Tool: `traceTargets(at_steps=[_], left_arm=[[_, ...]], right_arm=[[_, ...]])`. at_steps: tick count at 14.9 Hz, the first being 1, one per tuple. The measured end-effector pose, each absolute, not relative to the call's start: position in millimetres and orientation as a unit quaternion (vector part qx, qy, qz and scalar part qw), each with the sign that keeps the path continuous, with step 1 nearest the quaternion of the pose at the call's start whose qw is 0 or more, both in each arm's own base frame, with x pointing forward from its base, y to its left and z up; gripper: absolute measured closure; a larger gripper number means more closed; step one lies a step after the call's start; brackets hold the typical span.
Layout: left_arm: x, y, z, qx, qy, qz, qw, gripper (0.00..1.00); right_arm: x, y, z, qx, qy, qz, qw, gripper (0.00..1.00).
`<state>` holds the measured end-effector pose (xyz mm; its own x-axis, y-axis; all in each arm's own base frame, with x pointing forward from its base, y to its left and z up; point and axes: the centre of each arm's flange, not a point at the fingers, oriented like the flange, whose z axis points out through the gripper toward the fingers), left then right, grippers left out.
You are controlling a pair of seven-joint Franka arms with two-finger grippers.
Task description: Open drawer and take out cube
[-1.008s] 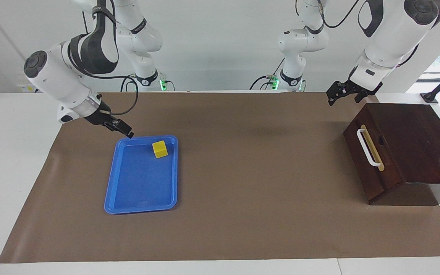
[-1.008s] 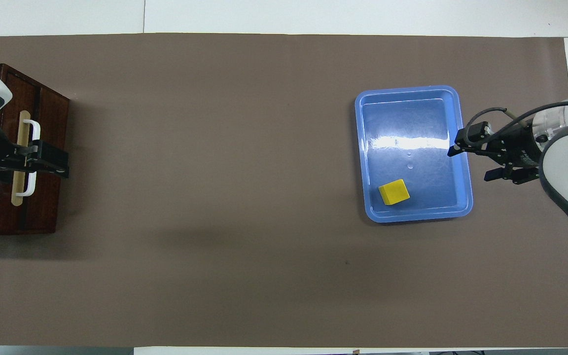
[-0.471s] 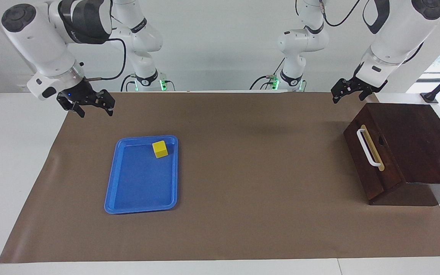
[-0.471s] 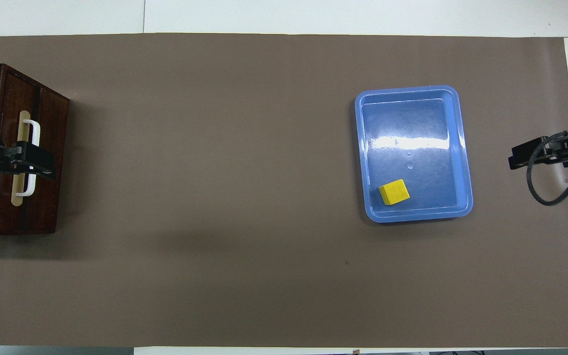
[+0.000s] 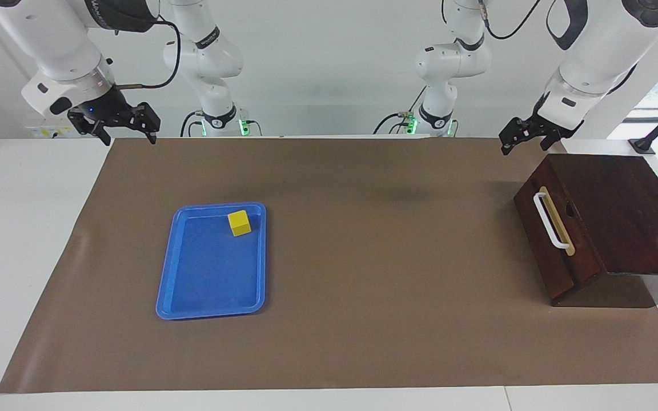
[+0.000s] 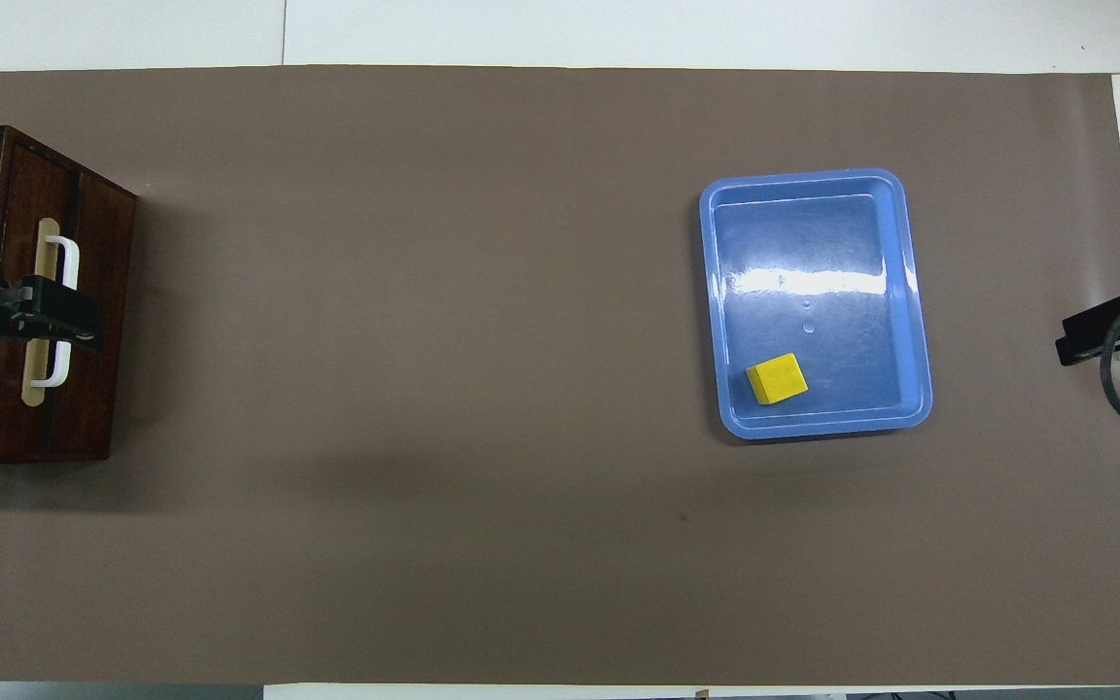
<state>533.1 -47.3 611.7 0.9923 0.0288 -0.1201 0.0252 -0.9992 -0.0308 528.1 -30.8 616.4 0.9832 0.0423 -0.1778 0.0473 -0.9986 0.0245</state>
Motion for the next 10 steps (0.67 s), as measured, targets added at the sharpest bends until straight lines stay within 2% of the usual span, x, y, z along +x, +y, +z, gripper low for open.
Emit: traceTargets(at_steps=[4, 10], left_arm=[[533.0, -48.6, 612.1, -0.998, -0.012, 0.059, 0.015, 0.0], [532.8, -51.6, 612.2, -0.998, -0.01, 0.059, 0.015, 0.0]], right_arm=[[527.6, -19.5, 602.7, 0.995, 0.005, -0.103, 0.018, 0.0], [531.1, -20.4, 611.7, 0.996, 0.001, -0.082, 0.034, 0.0]])
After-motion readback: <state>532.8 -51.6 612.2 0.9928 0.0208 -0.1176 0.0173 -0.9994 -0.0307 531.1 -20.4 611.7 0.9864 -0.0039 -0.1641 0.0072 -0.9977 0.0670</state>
